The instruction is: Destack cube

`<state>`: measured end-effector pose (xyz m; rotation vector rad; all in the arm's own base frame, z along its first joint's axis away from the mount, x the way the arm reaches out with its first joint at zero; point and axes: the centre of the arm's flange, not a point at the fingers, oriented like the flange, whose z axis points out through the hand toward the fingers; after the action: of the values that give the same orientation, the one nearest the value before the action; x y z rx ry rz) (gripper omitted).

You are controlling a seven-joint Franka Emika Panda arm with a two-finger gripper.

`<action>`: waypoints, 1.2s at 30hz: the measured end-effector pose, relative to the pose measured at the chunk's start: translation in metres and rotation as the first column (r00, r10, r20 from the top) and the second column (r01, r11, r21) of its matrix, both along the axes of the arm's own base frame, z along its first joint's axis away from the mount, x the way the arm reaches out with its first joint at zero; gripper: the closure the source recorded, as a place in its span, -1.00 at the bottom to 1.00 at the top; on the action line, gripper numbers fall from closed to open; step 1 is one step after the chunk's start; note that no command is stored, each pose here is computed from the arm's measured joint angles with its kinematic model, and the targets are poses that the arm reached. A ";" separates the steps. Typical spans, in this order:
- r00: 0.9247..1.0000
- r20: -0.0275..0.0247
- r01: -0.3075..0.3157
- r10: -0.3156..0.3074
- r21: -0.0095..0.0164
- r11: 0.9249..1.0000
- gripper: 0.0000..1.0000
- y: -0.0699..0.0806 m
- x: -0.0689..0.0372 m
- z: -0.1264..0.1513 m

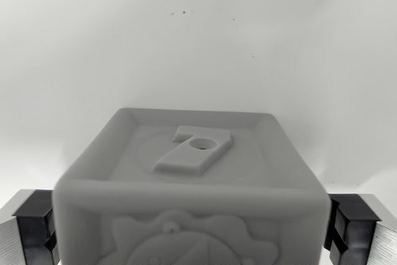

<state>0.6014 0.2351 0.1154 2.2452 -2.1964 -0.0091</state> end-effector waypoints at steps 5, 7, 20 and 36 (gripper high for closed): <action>1.000 0.000 0.000 0.000 0.000 1.000 -1.00 0.000 0.000 0.000; 1.000 0.001 0.000 0.000 0.000 1.000 -1.00 0.000 0.000 0.001; 1.000 0.006 -0.001 0.001 -0.001 1.000 -1.00 0.000 0.001 0.019; 1.000 0.008 -0.001 0.001 -0.003 1.000 -1.00 0.001 0.001 0.065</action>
<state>0.6027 0.2356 0.1801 2.2484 -2.1977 0.0028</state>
